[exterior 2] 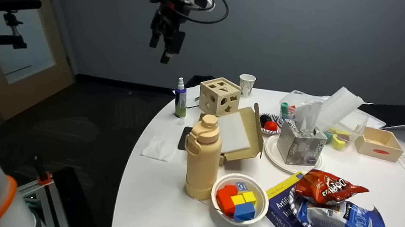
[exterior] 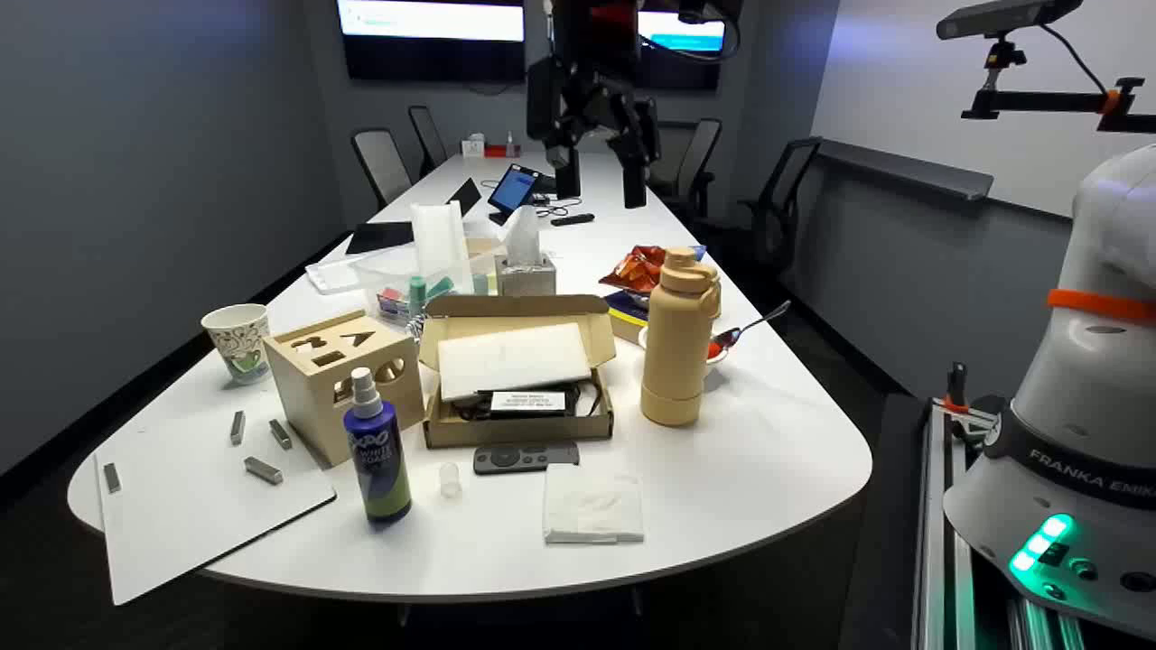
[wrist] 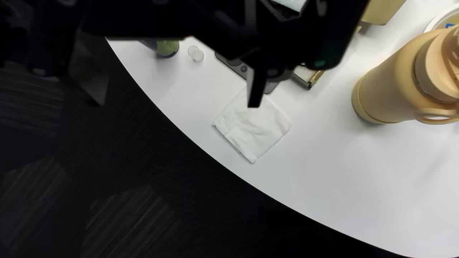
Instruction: Use the spoon to stir the contents in the bowl
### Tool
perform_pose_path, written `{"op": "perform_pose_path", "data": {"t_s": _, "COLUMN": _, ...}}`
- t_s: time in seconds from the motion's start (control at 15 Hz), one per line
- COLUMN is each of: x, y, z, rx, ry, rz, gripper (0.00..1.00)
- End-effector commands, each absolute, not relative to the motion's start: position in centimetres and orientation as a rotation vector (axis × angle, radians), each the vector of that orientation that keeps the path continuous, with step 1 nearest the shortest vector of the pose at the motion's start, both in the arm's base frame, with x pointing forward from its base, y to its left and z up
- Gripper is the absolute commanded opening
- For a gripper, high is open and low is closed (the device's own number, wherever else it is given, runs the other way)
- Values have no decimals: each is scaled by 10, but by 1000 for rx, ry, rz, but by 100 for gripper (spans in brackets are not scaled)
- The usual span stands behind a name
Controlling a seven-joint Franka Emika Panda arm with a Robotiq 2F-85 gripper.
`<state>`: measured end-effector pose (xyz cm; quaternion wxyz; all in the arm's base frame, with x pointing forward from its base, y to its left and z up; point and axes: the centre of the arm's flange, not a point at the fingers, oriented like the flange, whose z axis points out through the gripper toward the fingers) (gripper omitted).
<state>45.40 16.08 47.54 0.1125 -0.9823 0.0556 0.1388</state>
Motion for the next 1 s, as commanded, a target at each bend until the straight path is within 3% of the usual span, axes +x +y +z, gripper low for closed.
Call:
{"op": "perform_pose_path", "data": {"t_s": 0.0, "x": 454, "y": 161, "z": 475, "rx": -2883, "ry": 163, "rz": 407, "gripper": 100}}
{"op": "perform_pose_path", "data": {"t_s": 0.4, "x": 464, "y": 136, "z": 485, "rx": -2861, "ry": 245, "rz": 375, "gripper": 100}}
{"op": "perform_pose_path", "data": {"t_s": 0.93, "x": 451, "y": -60, "z": 526, "rx": -2670, "ry": 855, "rz": 211, "gripper": 100}}
